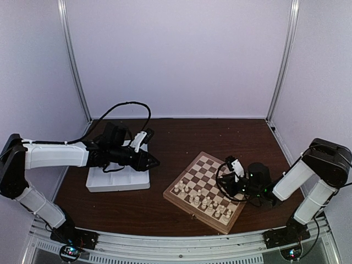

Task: Set up the chess pieces on the board
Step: Place the chess piece on the chessboard, then pick up the chess piece from the chessboard.

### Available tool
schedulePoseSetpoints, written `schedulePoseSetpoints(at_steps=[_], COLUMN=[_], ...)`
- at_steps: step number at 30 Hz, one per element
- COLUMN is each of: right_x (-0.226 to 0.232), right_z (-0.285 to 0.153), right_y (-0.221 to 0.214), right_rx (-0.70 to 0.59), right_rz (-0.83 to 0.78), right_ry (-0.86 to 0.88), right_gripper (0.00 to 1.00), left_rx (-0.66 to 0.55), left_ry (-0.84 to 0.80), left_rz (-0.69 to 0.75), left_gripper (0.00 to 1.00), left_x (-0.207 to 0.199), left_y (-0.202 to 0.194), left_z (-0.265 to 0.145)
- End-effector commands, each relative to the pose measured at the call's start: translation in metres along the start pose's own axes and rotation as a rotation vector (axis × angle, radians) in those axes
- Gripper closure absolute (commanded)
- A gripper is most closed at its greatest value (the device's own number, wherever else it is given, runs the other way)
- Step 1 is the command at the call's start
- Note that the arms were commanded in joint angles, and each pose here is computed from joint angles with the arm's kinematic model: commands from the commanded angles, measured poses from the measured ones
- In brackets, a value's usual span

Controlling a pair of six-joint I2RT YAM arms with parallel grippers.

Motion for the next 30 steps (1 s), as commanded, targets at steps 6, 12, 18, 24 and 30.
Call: schedulePoseSetpoints(at_steps=[6,12,18,24,30], right_x=[-0.001,-0.002,-0.006,-0.014,-0.012], right_z=[-0.007,-0.023,-0.043,-0.046,-0.035], right_y=[0.009,0.032,0.060,0.082,0.093], right_rx=[-0.004,0.067,0.199,0.493,0.733], right_rz=[0.001,-0.029,-0.047,0.035,0.084], right_ry=[-0.007,-0.025,-0.057,-0.133,-0.075], right_gripper=[0.62,0.60,0.42,0.44,0.47], left_rx=[-0.052,-0.034,-0.034,-0.032,-0.032], left_ry=[-0.019,-0.007,-0.011,-0.019,-0.020], left_rz=[0.035,0.028,0.027,0.024,0.021], left_gripper=[0.68,0.68,0.68,0.68,0.68], left_x=[-0.006,-0.005,-0.004,-0.005,-0.005], left_y=[0.014,0.012,0.011,0.012,0.012], left_z=[-0.003,-0.004,-0.002,-0.001,-0.001])
Point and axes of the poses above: each gripper's point midway between its finger pads, its own z axis out along the fingers, its own x axis along the line the jaws close on, y = z × x, the point moved 9 cm from there along -z, back along the fingers, and after that the axes turned 13 degrees about -z, right-handed, at the moved point
